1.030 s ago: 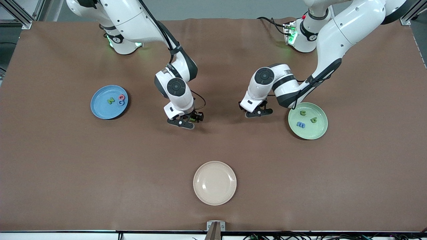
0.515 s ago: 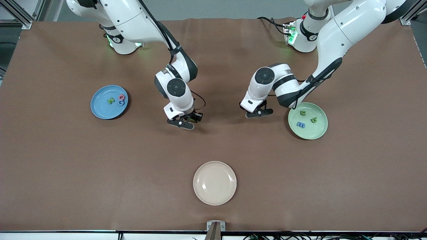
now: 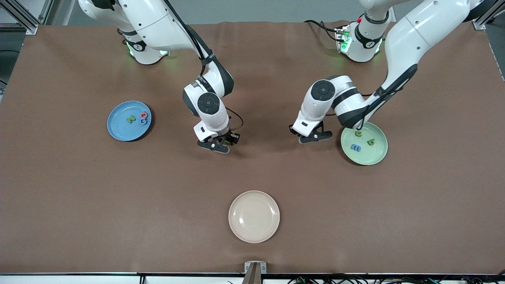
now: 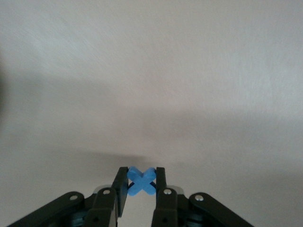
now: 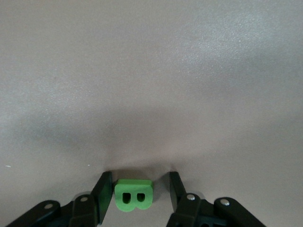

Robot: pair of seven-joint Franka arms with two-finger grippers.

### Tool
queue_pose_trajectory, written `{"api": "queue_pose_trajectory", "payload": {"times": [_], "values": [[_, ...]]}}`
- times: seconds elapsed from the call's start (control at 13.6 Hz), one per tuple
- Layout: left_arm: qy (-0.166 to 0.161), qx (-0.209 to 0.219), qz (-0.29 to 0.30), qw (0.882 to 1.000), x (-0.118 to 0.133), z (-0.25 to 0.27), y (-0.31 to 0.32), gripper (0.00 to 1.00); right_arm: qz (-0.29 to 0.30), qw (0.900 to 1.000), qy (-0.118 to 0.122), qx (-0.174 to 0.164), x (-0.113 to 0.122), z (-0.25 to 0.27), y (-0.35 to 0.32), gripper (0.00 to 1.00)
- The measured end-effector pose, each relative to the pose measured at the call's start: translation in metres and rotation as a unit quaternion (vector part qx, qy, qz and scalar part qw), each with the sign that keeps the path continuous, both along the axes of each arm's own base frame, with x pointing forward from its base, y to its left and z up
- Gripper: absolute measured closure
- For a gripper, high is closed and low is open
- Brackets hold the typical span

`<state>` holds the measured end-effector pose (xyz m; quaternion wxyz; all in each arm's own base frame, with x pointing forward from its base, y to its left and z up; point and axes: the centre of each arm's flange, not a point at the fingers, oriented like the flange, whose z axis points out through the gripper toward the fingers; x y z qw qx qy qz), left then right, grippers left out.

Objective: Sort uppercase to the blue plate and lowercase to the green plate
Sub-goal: 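Place the x on the green plate while the right gripper drops the B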

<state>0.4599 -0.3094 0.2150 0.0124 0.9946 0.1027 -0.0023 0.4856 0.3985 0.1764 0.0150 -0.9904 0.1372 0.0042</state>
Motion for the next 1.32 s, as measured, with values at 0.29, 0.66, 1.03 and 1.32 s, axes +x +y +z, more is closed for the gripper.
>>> {"api": "queue_pose_trajectory", "payload": {"times": [0.29,0.66,1.03,1.32], "values": [[0.005,0.016,-0.022,1.0,0.025,0.036,0.057,0.73,-0.004,1.0,-0.001,0.001,0.001,0.003,0.001,0.65],[0.038,0.034,-0.071,0.996,0.034,0.038,0.152,0.73,0.011,1.0,0.014,-0.014,0.012,0.003,-0.018,0.65],[0.07,0.025,-0.105,0.992,0.025,0.019,0.237,0.73,0.093,0.994,0.056,-0.023,0.046,0.025,-0.157,0.65],[0.074,0.032,-0.116,0.99,0.019,0.012,0.262,0.73,0.159,0.985,0.066,-0.005,0.025,0.052,-0.257,0.65]]}}
